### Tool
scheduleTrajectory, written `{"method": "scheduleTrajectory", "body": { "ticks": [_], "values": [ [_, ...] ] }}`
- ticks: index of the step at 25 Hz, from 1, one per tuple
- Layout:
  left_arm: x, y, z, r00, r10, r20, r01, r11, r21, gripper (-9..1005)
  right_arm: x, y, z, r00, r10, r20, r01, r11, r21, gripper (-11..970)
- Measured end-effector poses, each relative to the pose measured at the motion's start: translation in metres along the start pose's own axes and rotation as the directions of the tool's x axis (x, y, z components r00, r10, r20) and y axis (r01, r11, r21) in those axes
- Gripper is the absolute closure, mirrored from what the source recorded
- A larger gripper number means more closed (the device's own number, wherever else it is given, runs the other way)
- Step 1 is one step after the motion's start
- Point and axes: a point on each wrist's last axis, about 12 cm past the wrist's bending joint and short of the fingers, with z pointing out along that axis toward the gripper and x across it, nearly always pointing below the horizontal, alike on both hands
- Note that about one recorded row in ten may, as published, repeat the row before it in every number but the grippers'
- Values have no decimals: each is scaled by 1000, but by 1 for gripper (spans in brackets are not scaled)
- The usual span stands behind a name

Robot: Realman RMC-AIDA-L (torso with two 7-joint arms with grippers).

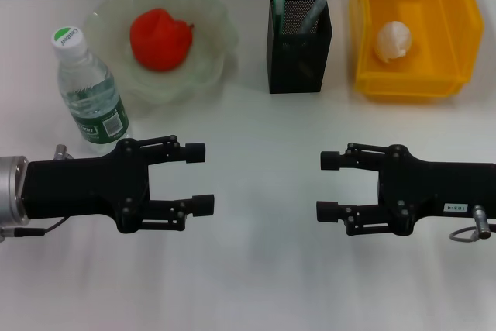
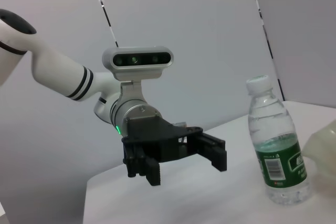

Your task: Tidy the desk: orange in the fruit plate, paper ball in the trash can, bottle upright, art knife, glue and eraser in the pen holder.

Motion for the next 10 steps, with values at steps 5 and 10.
{"method": "scheduleTrajectory", "body": {
  "ticks": [5, 10],
  "values": [
    [-1, 2, -3, 1000, -10, -17, 9, 1000, -8, 188, -2, -2, 0, 1000, -11, 4, 11, 1000, 13, 142],
    [0, 3, -3, 999, -10, -32, 10, 1000, -11, 188, -3, -3, 1, 999, -33, 18, 32, 999, 22, 143]
  ]
}}
